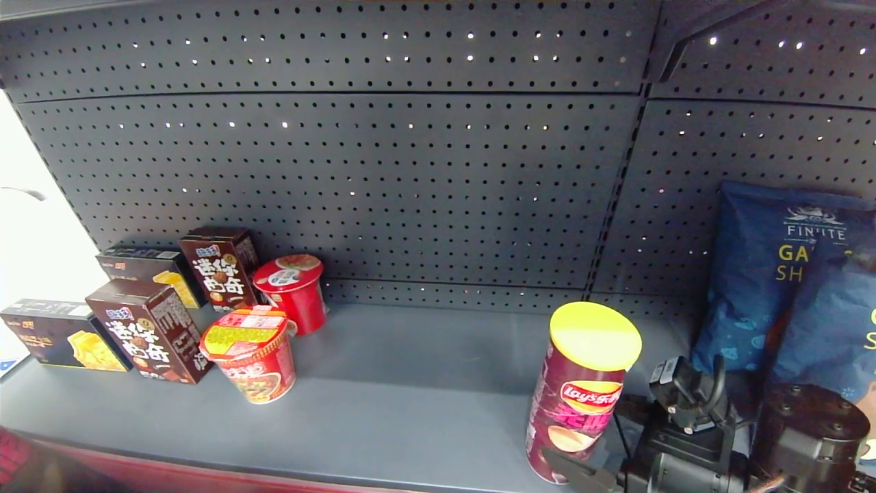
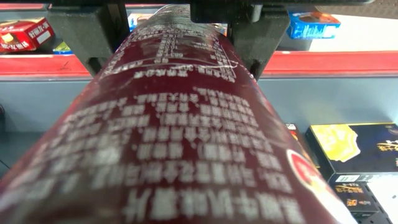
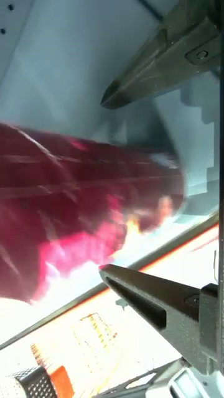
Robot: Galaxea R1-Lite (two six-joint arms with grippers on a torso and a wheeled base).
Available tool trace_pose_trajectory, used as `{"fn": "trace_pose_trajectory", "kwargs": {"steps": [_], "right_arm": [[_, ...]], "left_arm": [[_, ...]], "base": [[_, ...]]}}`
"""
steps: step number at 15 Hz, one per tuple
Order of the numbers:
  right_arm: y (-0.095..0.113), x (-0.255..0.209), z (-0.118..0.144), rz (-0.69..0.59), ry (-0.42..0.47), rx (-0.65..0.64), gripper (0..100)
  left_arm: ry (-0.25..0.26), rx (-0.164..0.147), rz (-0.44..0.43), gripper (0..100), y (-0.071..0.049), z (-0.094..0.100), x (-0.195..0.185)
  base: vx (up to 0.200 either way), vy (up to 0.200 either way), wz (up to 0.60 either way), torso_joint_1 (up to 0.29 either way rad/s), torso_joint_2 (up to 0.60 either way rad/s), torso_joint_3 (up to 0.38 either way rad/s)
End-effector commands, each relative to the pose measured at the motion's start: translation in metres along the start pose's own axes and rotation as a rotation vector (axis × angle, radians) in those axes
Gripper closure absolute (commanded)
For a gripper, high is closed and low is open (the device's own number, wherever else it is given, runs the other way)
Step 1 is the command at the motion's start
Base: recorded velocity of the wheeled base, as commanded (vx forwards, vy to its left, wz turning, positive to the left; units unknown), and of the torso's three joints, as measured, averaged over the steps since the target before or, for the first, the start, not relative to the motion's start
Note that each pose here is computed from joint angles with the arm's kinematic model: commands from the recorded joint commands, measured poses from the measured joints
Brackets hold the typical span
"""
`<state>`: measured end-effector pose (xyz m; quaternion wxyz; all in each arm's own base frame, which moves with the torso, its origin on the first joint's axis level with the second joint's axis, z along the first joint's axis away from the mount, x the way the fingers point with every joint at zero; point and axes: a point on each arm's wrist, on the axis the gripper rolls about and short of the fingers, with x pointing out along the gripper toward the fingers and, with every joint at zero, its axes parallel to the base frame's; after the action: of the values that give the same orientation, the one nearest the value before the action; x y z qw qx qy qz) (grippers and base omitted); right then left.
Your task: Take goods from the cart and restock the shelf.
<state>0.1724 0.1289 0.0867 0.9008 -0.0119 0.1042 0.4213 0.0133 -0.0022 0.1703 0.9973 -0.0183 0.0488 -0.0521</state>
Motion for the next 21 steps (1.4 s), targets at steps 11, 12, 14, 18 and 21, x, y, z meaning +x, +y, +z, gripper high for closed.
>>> {"fn": "trace_pose_trajectory", "kwargs": {"steps": [11, 12, 14, 18, 21], "right_arm": [[0.006, -0.098, 0.033, -0.201, -0.079, -0.034, 0], [0.01, -0.112, 0.037, -0.22, -0.09, -0.035, 0], [0.02, -0.142, 0.043, -0.261, -0.092, -0.027, 0], [0.042, -0.202, 0.056, -0.523, -0.032, 0.009, 0], [0.058, -0.235, 0.049, -0.744, -0.114, 0.012, 0]], "left_arm": [[-0.031, 0.005, 0.001, 100, 0.0, -0.007, -0.008], [-0.047, 0.008, 0.002, 100, -0.001, -0.008, -0.01], [-0.07, 0.03, 0.006, 100, -0.001, -0.007, -0.014], [-0.134, 0.11, -0.056, 100, -0.003, 0.016, -0.018], [-0.168, 0.133, -0.184, 100, -0.007, 0.08, 0.0]], "base": [[0.0, 0.0, 0.0, 0.0, 0.0, 0.0], [0.0, 0.0, 0.0, 0.0, 0.0, 0.0], [0.0, 0.0, 0.0, 0.0, 0.0, 0.0], [0.0, 0.0, 0.0, 0.0, 0.0, 0.0], [0.0, 0.0, 0.0, 0.0, 0.0, 0.0]]}}
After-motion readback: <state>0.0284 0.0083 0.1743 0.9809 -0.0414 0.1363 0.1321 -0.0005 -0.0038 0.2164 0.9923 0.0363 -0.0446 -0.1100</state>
